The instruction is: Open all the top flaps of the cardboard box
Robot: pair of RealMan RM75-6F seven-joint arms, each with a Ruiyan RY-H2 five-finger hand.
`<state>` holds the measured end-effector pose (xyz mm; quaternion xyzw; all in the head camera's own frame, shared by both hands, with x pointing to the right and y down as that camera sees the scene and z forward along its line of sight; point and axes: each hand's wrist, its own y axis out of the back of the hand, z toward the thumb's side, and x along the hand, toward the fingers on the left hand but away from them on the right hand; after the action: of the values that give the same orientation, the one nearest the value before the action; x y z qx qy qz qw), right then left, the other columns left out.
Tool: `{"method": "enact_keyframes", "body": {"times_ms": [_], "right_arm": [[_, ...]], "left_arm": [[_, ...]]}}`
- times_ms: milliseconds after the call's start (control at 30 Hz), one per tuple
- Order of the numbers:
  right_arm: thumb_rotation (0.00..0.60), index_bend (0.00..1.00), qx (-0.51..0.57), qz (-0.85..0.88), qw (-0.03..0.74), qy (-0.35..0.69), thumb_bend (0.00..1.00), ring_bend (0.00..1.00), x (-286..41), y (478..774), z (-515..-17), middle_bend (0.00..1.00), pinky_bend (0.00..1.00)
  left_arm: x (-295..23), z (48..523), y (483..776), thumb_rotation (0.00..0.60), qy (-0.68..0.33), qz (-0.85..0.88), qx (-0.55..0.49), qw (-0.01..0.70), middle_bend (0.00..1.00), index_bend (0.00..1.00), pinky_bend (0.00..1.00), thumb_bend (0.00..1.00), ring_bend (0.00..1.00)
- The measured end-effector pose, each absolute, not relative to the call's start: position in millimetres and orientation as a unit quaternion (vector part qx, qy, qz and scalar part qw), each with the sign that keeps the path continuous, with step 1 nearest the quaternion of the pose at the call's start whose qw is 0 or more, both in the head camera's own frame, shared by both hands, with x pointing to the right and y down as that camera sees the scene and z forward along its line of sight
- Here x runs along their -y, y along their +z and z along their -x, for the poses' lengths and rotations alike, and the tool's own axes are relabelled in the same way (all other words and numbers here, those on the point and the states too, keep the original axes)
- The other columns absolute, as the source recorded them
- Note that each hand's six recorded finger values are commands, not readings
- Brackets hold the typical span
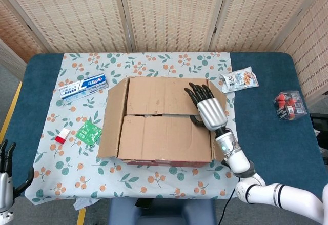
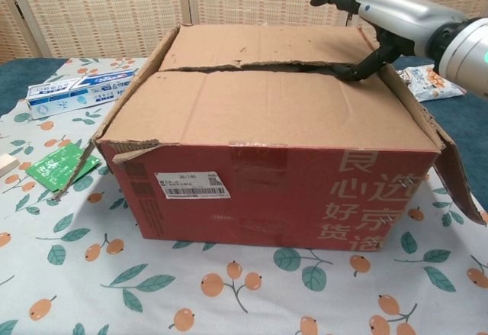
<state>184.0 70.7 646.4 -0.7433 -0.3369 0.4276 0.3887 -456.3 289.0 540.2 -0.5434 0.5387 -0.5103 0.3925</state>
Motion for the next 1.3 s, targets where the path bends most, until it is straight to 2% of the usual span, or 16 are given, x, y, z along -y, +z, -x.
{"method": "enact_keyframes", "body": {"times_ms": [233,500,700,900,1167,1300], "right_arm": [[0.600,0.00,0.353,0.738,0.389,0.424,0.38,0.00,-54.7,650.1,-178.8,0.00,0.00],[0.600,0.00,0.397,0.736,0.376,0.400,0.38,0.00,-32.1,621.2,-191.3,0.00,0.00],[0.600,0.00,0.429,0.734,0.351,0.393,0.38,0.00,-2.9,605.6,-203.9,0.00,0.00],[0.600,0.00,0.445,0.722,0.341,0.405,0.38,0.00,32.6,608.5,-211.0,0.00,0.00],[0.600,0.00,0.466,0.697,0.332,0.432,0.38,0.00,95.5,624.3,-219.6,0.00,0.00],[0.600,0.00,0.477,0.704,0.311,0.424,0.38,0.00,110.0,628.4,-217.7,0.00,0.00]], "left_arm": [[-288.1,460.9,540.7,0.600,-0.514,0.540,-0.541,0.389,0.00,0.00,0.00,0.45,0.00],[-285.3,465.3,544.6,0.600,-0.524,0.535,-0.538,0.387,0.00,0.00,0.00,0.45,0.00],[-280.5,472.4,550.2,0.600,-0.536,0.530,-0.537,0.379,0.00,0.00,0.00,0.45,0.00],[-274.6,483.8,557.8,0.600,-0.550,0.525,-0.538,0.363,0.00,0.00,0.00,0.45,0.00],[-268.2,499.2,564.8,0.600,-0.565,0.514,-0.547,0.342,0.00,0.00,0.00,0.45,0.00],[-267.3,503.9,565.4,0.600,-0.569,0.510,-0.550,0.338,0.00,0.00,0.00,0.45,0.00]]}}
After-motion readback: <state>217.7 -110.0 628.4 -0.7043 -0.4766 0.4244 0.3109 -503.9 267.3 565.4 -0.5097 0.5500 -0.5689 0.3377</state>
